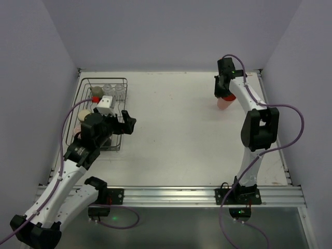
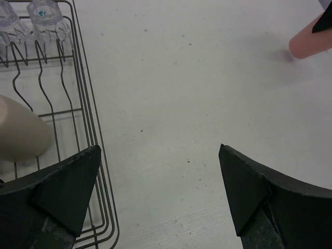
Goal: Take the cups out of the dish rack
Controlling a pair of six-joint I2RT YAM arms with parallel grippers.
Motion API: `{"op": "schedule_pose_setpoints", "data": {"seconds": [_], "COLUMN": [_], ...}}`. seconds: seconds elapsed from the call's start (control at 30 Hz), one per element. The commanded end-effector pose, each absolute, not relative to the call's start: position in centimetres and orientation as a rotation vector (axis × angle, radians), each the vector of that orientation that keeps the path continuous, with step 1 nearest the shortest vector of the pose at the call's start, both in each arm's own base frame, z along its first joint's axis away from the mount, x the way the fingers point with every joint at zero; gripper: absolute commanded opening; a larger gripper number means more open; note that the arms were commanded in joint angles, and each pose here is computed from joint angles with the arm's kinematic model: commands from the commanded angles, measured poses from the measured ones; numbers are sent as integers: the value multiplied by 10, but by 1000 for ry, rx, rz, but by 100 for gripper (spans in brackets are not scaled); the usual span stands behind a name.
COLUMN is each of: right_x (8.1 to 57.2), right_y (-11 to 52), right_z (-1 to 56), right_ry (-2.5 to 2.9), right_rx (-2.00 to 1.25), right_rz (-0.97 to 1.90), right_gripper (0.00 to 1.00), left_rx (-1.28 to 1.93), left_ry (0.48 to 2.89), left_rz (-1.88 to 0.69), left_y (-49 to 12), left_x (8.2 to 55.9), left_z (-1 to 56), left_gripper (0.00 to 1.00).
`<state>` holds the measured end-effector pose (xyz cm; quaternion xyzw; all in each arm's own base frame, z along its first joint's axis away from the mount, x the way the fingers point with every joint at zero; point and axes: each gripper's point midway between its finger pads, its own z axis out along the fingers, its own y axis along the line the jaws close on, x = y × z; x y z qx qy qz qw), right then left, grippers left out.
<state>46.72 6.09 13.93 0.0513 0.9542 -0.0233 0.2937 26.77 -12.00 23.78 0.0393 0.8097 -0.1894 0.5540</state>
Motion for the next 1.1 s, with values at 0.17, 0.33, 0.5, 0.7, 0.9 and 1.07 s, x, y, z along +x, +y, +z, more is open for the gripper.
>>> {"op": "schedule_pose_setpoints", "data": {"seconds": [0.17, 0.33, 0.5, 0.7, 0.9, 1.07], "right_x": [475, 482, 482, 476, 463, 441], "right_y": [31, 33, 35, 37, 51, 76], "right_z": [123, 111, 117, 168, 234, 253], "right_ry": [2629, 2644, 2618, 2500, 2315, 2226], "right_rx": [46, 17, 8, 61, 87, 51], "right_rz": [-242, -238, -212, -161, 3, 170], "right_gripper": [0, 4, 19, 65, 82, 86], "left_rx": [88, -11, -64, -168, -318, -511], "left_ry": [1909, 1922, 1960, 2009, 2048, 2001], "left_rz": [-334, -234, -182, -110, 15, 107], "left_y": [-109, -90, -82, -65, -38, -11], "left_x": [272, 277, 281, 271, 256, 242], "left_z": [235, 231, 227, 219, 210, 203], "left_gripper": [100, 100, 100, 100, 100, 100]}}
